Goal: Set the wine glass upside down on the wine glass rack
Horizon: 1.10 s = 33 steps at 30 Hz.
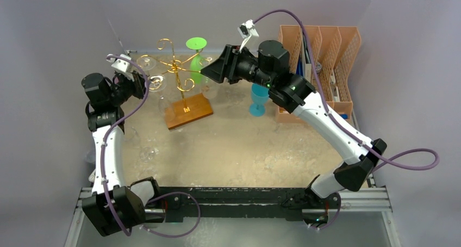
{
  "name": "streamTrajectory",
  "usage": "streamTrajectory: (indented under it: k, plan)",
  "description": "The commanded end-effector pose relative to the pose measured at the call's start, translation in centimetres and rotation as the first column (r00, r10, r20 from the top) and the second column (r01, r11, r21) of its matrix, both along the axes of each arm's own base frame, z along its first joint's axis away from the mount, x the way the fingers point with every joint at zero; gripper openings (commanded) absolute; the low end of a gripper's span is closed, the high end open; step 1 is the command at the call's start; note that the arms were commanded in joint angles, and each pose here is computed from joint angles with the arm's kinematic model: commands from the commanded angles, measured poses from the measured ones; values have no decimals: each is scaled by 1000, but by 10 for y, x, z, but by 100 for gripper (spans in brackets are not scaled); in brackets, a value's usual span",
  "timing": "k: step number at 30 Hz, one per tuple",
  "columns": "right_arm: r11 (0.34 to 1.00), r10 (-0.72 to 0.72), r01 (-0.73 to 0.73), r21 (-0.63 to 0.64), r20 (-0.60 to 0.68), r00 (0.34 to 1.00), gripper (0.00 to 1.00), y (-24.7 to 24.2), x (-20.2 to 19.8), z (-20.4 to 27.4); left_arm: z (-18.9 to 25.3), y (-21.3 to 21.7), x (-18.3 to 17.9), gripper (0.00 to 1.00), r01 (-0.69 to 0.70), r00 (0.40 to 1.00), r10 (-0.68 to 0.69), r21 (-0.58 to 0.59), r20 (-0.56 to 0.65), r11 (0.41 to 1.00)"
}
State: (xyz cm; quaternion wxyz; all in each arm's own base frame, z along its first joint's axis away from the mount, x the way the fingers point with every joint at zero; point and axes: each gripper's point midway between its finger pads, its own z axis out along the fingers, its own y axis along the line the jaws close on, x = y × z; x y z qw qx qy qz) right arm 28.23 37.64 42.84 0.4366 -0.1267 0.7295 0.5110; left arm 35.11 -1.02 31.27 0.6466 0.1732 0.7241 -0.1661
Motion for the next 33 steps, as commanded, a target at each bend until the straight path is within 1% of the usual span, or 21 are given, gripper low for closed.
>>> streamTrajectory:
  k: [1, 4, 10, 14, 24, 28, 31, 33]
  plan:
    - [997, -18, 12, 78, 69, 997, 59, -8, -8, 35, 25, -2, 6, 0, 54, 986, -67, 88, 151, 995]
    - [997, -20, 14, 81, 73, 997, 59, -8, -7, 37, 22, -5, 8, 0, 85, 984, -97, 85, 148, 993]
    - [997, -23, 17, 81, 72, 997, 59, -8, -6, 37, 18, -4, 15, 0, 98, 985, -107, 71, 135, 993]
    - [996, -24, 18, 82, 73, 997, 59, -7, -6, 37, 15, 1, 22, 0, 63, 988, -69, 53, 137, 997]
    - [996, -5, -5, 88, 103, 995, 59, -3, -8, 41, 11, 11, 35, 0, 18, 988, -24, 42, 155, 999]
    - [996, -3, -6, 90, 103, 995, 59, -2, -8, 41, 11, 20, 41, 0, -35, 987, 31, 25, 157, 999]
    - [996, -2, -7, 93, 105, 995, 59, -2, -9, 41, 8, 22, 42, 0, -47, 987, 43, 26, 153, 999]
    - [995, -3, -7, 95, 107, 994, 59, -3, -9, 42, 7, 18, 41, 0, -28, 988, 23, 26, 150, 999]
